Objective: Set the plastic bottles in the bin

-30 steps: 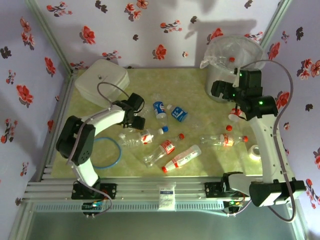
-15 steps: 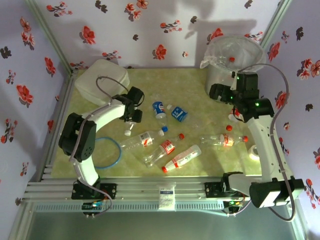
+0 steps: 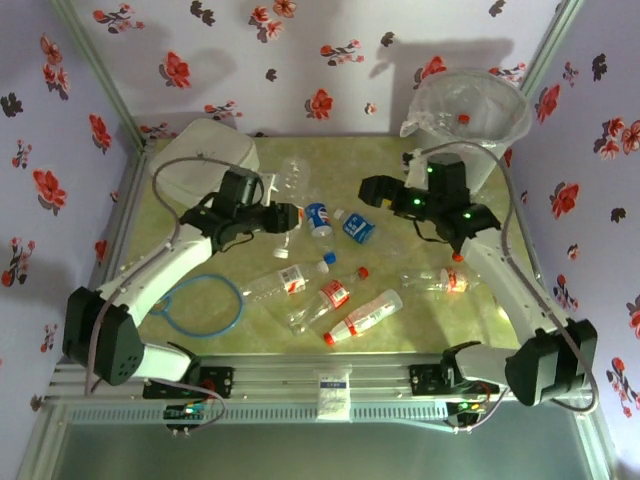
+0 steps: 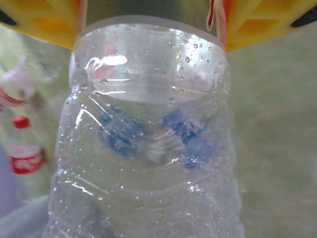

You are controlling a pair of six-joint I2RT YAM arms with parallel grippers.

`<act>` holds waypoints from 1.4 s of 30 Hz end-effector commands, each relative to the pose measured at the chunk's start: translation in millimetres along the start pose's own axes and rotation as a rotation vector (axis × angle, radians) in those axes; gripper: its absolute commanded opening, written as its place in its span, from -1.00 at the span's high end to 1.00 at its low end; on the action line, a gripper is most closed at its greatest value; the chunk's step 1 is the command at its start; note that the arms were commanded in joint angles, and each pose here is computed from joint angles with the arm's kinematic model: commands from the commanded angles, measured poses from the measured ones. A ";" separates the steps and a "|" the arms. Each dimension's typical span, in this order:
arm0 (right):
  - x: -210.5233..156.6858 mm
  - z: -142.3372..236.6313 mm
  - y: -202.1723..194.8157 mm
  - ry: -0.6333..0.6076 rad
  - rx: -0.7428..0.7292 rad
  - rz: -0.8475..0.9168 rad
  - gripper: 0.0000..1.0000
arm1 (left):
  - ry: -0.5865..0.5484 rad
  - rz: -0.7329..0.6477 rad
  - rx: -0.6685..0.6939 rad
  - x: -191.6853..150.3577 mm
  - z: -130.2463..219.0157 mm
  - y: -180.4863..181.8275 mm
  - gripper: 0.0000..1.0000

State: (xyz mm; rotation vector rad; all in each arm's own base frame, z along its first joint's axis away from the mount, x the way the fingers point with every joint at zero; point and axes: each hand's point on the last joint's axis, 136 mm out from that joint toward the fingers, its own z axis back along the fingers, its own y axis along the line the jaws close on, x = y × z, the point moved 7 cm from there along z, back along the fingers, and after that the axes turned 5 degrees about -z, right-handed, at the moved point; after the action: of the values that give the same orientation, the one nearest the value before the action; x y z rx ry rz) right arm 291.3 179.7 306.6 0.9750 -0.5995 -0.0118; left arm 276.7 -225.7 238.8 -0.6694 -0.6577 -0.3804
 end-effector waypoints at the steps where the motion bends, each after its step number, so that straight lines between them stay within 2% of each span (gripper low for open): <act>1: 8.9 -10.5 14.8 -0.019 0.092 0.001 -0.59 | -0.066 0.005 -0.200 7.9 -5.1 -27.0 -0.02; 4: 8.4 -18.4 12.6 -0.002 0.089 -0.022 -0.57 | -0.074 0.019 -0.228 7.4 -7.4 -32.7 -0.02; 8: 3.0 -27.4 4.8 0.025 0.030 -0.024 -0.88 | -0.087 0.016 -0.247 8.7 -11.1 -37.5 -0.02; 12: -5.5 -42.3 10.9 0.069 0.074 -0.020 -0.95 | -0.073 0.002 -0.252 10.2 -16.1 -41.6 -0.02; 15: -9.7 -55.4 14.4 0.107 0.112 -0.032 -0.84 | -0.069 -0.009 -0.264 10.4 -18.4 -45.6 -0.03; 17: -10.3 -58.8 12.9 0.112 0.114 -0.036 -0.66 | -0.070 -0.011 -0.267 9.3 -20.2 -45.7 -0.02; 24: -7.6 -63.7 8.5 0.114 0.077 -0.025 -0.50 | -0.072 -0.028 -0.290 6.8 -22.3 -53.7 -0.02; 29: -5.8 -67.3 5.2 0.107 0.064 -0.023 -0.21 | -0.066 -0.041 -0.286 6.4 -18.6 -54.5 -0.08; 33: -5.9 -64.3 2.1 0.099 0.039 -0.018 -0.11 | -0.068 -0.029 -0.286 3.5 -20.0 -52.6 -0.26; 38: 7.0 -49.7 4.8 0.068 -0.024 0.030 -0.07 | -0.065 -0.025 -0.266 3.6 -14.3 -46.9 -0.78; 42: 36.6 -18.6 6.8 -0.013 -0.160 0.111 -0.04 | -0.071 -0.054 -0.120 4.4 9.7 -30.7 -0.93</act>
State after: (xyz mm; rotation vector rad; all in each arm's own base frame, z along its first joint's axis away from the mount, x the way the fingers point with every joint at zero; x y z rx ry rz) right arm 324.9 211.5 292.8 0.9064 -0.5381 0.0135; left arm 263.2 -261.8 243.6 -0.8625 -0.6624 -0.4430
